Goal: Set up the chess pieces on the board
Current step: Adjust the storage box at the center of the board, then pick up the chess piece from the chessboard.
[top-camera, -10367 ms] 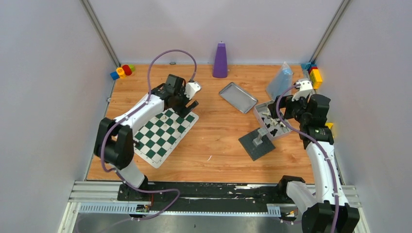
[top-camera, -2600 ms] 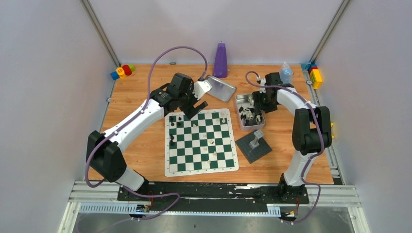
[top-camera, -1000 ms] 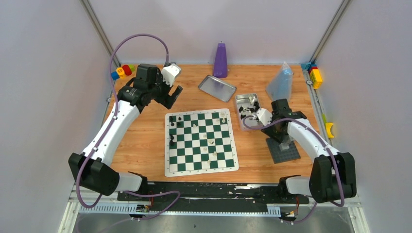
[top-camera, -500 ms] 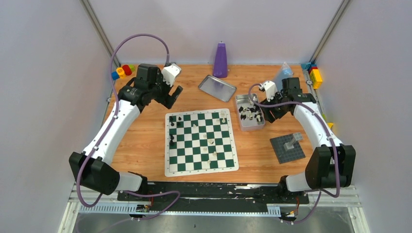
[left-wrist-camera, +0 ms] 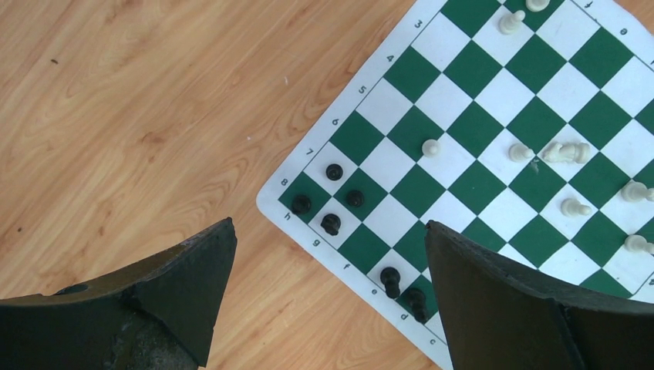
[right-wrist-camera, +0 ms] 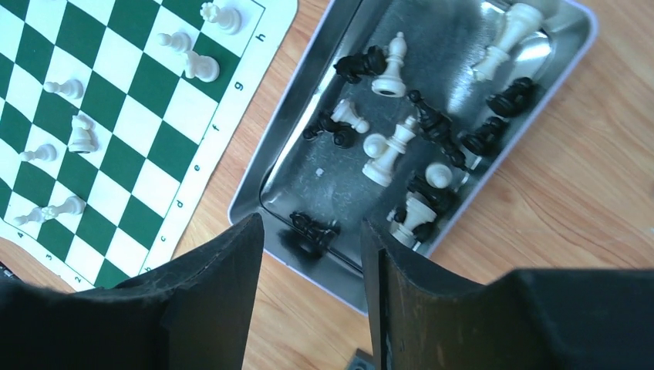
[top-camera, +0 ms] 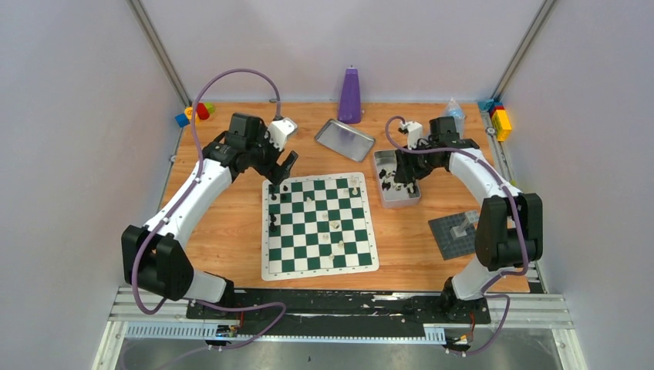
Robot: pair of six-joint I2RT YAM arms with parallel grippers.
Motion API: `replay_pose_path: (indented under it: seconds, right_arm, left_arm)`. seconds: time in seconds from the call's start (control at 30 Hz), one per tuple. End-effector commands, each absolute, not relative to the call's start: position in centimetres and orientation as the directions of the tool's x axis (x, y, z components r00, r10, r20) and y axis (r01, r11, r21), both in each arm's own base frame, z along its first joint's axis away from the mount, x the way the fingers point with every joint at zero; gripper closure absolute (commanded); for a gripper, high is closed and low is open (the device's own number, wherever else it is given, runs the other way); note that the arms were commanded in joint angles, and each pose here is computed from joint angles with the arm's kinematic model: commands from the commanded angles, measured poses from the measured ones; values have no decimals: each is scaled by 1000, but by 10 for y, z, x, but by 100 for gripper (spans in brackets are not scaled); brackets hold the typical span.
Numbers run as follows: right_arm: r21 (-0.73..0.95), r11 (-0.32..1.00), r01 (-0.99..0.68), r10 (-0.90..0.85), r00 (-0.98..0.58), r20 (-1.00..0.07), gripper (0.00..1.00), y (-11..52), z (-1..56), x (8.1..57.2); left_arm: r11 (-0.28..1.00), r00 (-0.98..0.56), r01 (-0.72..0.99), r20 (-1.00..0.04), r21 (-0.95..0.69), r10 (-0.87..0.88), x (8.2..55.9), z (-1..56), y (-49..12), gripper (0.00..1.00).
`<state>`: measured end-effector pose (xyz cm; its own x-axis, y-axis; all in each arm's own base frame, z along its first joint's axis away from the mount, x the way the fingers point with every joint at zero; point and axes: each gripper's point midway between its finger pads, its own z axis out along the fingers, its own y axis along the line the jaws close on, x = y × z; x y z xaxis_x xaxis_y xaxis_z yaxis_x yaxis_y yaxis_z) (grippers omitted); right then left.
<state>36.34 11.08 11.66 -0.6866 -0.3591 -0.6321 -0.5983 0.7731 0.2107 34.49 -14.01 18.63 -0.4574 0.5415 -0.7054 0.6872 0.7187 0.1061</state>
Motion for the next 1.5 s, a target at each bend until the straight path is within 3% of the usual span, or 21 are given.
replay_pose_path:
  seconds: [0.0,0.3,0.63,0.97,1.23,1.47]
  right_arm:
    - [190,760,-621,-374,-658,-654,52,126,113,378]
    - [166,800,-577,-407,-724,-557,67,113,74,352]
    - [184,808,-560,-423,-768,-482,70,106,61,297]
    - [213,793,-571,-427,-770,-474,68,105,77,256]
    - [195,795,-574,-375,-719,-585,64,116,117,284]
    - [210,798,-565,-348,-716,-605,64,121,120,290]
  left_arm:
    - [696,-398,711,-762,95,510,354,199,-155,0]
    - [698,-395,710,-769,93,504,357,202,-158,0]
    - [608,-314,777,-739,160,596,352,179,-183,0]
    - [395,-193,903,-663,168,724,318,134,-239,0]
    - [521,-371,842,-549,141,749,343,103,-235,14]
    - [547,-465,833,-432,83,773,337,66,-228,23]
